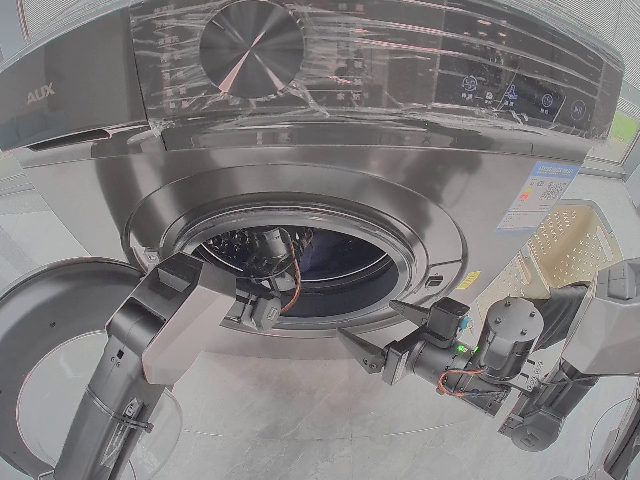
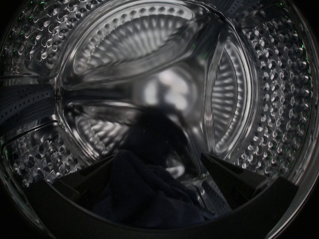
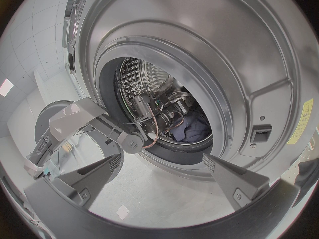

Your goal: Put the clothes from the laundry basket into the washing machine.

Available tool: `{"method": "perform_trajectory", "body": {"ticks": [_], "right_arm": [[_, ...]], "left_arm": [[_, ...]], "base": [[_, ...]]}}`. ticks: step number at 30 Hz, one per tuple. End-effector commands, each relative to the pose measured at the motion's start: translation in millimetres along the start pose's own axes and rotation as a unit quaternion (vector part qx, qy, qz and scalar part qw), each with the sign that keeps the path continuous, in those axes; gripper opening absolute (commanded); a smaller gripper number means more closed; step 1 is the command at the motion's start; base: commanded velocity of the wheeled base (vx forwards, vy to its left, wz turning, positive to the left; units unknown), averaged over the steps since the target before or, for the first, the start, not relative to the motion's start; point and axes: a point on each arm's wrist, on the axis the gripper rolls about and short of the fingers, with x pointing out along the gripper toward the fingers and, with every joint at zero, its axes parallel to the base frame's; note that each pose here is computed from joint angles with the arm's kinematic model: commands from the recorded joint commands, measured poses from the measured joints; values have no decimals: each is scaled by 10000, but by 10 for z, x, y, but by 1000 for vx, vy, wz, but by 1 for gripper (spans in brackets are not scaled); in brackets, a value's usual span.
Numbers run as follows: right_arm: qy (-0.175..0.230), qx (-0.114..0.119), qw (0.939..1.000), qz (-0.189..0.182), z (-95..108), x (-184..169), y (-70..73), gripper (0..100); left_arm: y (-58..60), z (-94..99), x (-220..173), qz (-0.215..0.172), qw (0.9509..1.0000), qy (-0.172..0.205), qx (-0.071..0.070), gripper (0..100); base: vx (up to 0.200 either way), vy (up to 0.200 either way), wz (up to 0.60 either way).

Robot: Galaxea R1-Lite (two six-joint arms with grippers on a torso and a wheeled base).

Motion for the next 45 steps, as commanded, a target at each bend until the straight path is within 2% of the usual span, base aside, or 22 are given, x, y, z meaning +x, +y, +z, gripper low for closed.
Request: {"method": "perform_trajectory", "body": {"ticks": [1, 5, 9, 13, 15, 16, 17, 18, 19, 20, 23, 24, 27, 28, 30, 31, 32, 33, 35, 40, 43, 45], "right_arm": [[2, -1, 10000, -10, -1, -2, -4, 100], [-6, 0, 10000, -8, 4, -4, -3, 100], [-22, -7, 10000, -13, 13, -7, -2, 100], [-32, -6, 10000, -27, 22, -17, -6, 100], [-2, -8, 10000, -32, 18, -44, -8, 100], [-2, -8, 10000, -32, 18, -44, -8, 100], [-7, -8, 10000, -16, 43, -95, -1, 100], [-7, -8, 10000, -16, 43, -95, -1, 100], [11, -17, 10000, -3, 63, -169, 4, 100], [42, -18, 10000, -2, 61, -206, 2, 100], [107, -22, 9999, 10, 63, -297, -2, 100], [171, -47, 9998, 22, 63, -384, -6, 100], [204, -58, 9998, 31, 74, -476, -1, 100], [206, -69, 9997, 86, 103, -599, 24, 100], [184, -70, 9998, 97, 123, -659, 35, 100], [129, -76, 9998, 92, 167, -774, 40, 100], [102, -82, 9999, 73, 182, -816, 39, 100], [54, -84, 9999, -19, 208, -876, 10, 100], [-73, -112, 9997, -214, 260, -980, -21, 100], [-361, -152, 9979, -515, 374, -1162, -122, 100], [-481, -220, 9964, -661, 417, -1274, -173, 100], [-461, -231, 9951, -843, 408, -1336, -238, 100]], "left_arm": [[-285, 348, -284, -319, 9992, 227, -21, 100], [-400, 503, -546, -667, 9961, 576, 4, 100], [-385, 528, -699, -799, 9937, 782, 61, 100], [-345, 547, -1004, -820, 9887, 1240, 211, 100], [-383, 523, -1214, -923, 9833, 1545, 279, 100], [-383, 523, -1214, -923, 9833, 1545, 279, 100], [-414, 511, -1449, -1043, 9766, 1848, 359, 100], [-414, 511, -1449, -1043, 9766, 1848, 359, 100], [-435, 508, -1673, -1221, 9691, 2105, 400, 100], [-447, 521, -1766, -1321, 9662, 2177, 403, 100], [-452, 580, -1976, -1510, 9608, 2290, 394, 100], [-452, 630, -2142, -1667, 9561, 2379, 393, 100], [-436, 697, -2274, -1772, 9537, 2404, 364, 100], [-406, 754, -2493, -1887, 9484, 2523, 367, 100], [-381, 797, -2565, -1916, 9478, 2523, 354, 100], [-314, 904, -2693, -1955, 9495, 2434, 304, 100], [-290, 950, -2731, -1972, 9513, 2352, 269, 100], [-254, 1038, -2773, -1950, 9565, 2162, 202, 100], [-154, 1154, -2890, -1922, 9604, 2011, 166, 100], [-8, 1312, -3194, -1935, 9576, 2118, 277, 100], [68, 1460, -3266, -1823, 9642, 1899, 307, 100], [143, 1529, -3326, -1764, 9666, 1815, 402, 100]], "base": [[0, 0, 0], [0, 0, 0], [0, 0, 0], [0, 0, 0], [0, 0, 0], [0, 0, 0], [0, 0, 0], [0, 0, 0], [0, 0, 0], [0, 0, 0], [0, 0, 0], [0, 0, 0], [0, 0, 0], [0, 0, 0], [0, 0, 0], [0, 0, 0], [0, 0, 0], [0, 0, 0], [0, 0, 0], [0, 0, 0], [0, 0, 0], [-100, 0, 0]]}}
